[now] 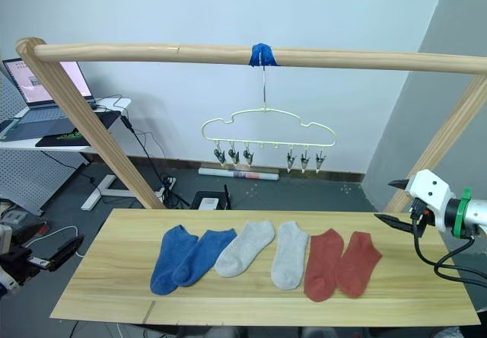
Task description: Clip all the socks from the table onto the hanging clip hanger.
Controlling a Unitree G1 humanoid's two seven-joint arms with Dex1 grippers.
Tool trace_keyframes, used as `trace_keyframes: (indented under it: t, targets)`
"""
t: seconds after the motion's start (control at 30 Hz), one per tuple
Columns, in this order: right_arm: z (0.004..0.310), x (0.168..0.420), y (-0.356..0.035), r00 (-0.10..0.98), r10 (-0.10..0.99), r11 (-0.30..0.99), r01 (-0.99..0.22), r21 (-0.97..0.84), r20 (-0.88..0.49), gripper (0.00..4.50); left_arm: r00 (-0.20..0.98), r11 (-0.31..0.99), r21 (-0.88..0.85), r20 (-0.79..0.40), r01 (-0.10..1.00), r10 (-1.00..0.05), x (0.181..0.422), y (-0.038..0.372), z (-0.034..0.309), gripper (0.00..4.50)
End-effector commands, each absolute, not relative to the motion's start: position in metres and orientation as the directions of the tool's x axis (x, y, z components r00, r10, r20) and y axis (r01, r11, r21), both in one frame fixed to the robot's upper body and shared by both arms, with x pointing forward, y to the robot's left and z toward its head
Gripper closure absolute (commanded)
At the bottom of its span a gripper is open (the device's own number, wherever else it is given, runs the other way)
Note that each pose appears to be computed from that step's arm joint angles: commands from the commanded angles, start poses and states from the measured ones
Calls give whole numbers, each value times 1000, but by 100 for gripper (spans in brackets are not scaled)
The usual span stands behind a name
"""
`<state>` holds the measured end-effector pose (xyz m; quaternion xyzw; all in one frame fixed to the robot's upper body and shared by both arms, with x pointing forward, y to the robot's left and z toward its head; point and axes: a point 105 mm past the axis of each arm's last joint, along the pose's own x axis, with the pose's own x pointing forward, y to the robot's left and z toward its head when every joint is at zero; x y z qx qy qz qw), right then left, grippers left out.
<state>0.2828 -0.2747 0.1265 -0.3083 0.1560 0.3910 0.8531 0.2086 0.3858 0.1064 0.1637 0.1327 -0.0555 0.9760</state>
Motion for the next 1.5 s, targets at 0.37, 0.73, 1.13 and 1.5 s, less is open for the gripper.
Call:
trace_keyframes:
  t: [0.37, 0.73, 1.13, 1.5]
  targets:
    - [156, 281, -245, 671, 636, 505, -736, -451, -382, 4, 988, 937, 335, -147, 103, -56, 238, 355, 128, 0]
    - [202, 255, -147, 542, 820, 454, -812, -366, -184, 4, 974, 963, 190, 88, 191, -210, 291, 251, 150, 0]
    - [200, 242, -124, 461, 870, 397, -866, -304, -174, 1, 922, 960, 105, 271, 259, -278, 320, 203, 168, 18]
    - [204, 237, -119, 444, 879, 384, -875, -295, -174, 0, 942, 975, 35, 252, 218, -220, 334, 197, 152, 240]
